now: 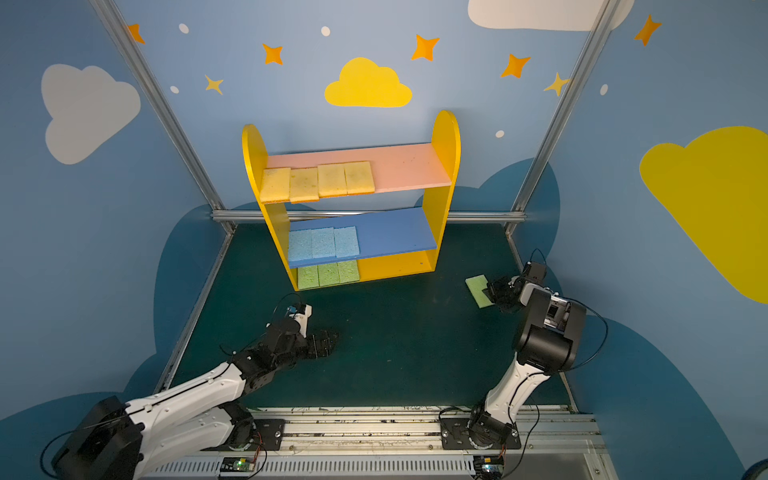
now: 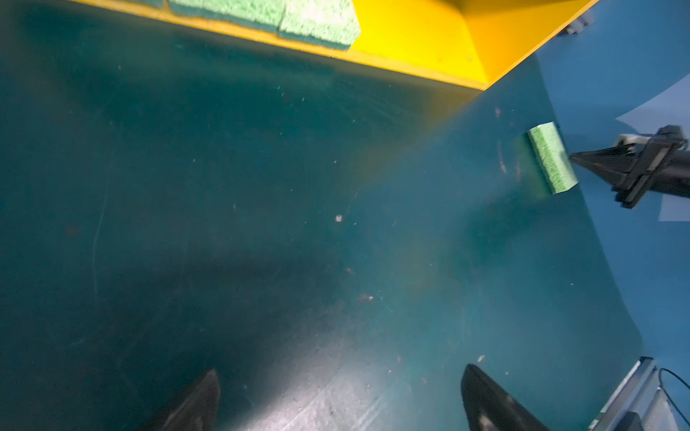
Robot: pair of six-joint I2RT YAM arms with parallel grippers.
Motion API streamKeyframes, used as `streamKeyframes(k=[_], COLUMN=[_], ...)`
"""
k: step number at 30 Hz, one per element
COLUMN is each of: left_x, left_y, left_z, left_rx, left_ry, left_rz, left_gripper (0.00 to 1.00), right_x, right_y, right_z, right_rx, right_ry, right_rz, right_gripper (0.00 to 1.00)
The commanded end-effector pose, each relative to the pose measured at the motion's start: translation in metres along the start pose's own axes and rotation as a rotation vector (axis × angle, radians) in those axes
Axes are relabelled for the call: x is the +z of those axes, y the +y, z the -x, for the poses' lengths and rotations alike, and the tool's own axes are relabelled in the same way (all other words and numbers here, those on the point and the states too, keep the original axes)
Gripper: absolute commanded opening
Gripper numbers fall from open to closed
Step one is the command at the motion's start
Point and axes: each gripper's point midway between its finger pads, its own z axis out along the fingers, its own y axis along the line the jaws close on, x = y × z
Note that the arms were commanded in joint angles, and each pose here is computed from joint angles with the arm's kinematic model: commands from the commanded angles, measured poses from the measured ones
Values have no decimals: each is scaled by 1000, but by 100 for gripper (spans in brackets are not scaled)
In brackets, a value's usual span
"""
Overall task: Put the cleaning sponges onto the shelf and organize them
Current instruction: 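Grasp the green sponge with the right gripper and drag it toward the shelf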
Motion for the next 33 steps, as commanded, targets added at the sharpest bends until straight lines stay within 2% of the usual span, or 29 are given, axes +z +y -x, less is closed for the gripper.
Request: streamKeyframes(k=[1,10,17,25,33], left_x=[4,14,18,12,12], left_y=[-6,-14,-11,-7,0], left_z=[4,10,1,-5,-13], left_rx=[2,10,3,-6,-12], left_ry=[8,17,44,40,54], left_rz=[-7,-20,-24,-27,-11], left_gripper=[100,100,100,100,100], right_x=[13,26,36,50,84], right_y=[-15,-11,1,20,54], right_z=[-5,-52,-119,-218,-340], right_rx=[21,-26,-70,-143,-309], right_ry=[20,99,204,333,491], right_rz=[-34,-33,20,62,63], right_gripper=[0,0,0,0,0])
